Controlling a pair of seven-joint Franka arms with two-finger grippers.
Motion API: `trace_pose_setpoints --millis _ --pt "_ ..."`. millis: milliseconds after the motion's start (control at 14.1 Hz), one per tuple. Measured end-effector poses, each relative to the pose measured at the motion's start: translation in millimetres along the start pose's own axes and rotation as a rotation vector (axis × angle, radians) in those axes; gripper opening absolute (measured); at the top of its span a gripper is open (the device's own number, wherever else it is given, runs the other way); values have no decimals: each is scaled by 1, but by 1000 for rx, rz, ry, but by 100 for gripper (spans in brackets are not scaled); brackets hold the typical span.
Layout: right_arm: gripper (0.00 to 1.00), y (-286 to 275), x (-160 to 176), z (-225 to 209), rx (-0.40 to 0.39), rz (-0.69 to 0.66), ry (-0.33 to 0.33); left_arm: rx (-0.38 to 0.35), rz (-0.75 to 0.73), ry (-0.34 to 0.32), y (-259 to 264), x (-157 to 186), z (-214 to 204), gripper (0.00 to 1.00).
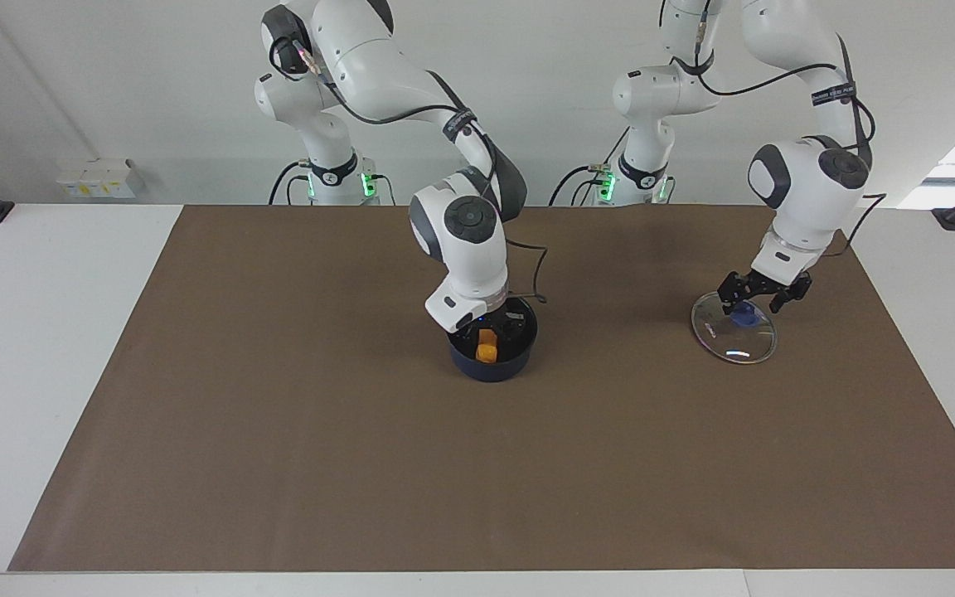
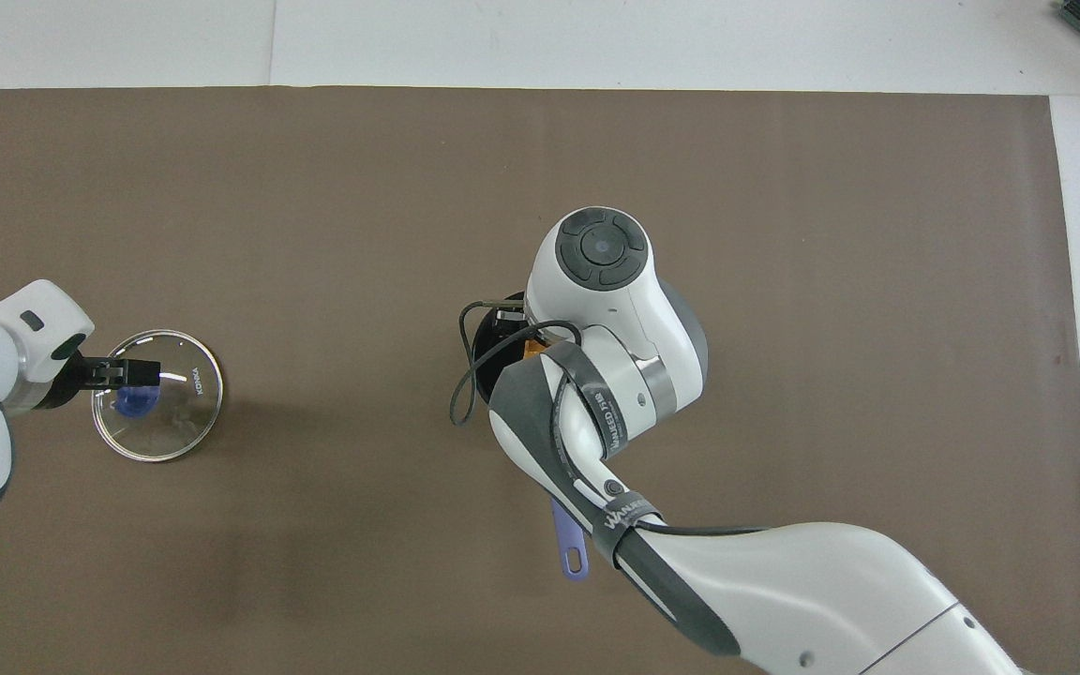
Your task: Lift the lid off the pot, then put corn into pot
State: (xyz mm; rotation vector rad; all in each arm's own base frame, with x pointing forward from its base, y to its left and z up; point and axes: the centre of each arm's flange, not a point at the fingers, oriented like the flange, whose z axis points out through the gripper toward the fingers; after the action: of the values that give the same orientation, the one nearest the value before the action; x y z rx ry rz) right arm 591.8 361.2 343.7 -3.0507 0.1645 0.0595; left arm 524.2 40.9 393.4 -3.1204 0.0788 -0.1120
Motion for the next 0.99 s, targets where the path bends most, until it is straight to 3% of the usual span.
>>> trace_pose_setpoints --millis 71,142,355,710,994 --pt "96 1 2 -1 1 3 3 1 6 4 2 7 -15 100" --pt "100 3 4 -3 3 6 7 1 15 9 6 14 -30 100" --pt "100 6 9 -20 17 15 32 -11 24 23 33 30 -66 100" --pt "100 71 33 -111 44 96 86 -27 15 37 88 43 -104 100" --pt "100 152 33 -179 9 89 35 -30 22 7 90 55 -148 100"
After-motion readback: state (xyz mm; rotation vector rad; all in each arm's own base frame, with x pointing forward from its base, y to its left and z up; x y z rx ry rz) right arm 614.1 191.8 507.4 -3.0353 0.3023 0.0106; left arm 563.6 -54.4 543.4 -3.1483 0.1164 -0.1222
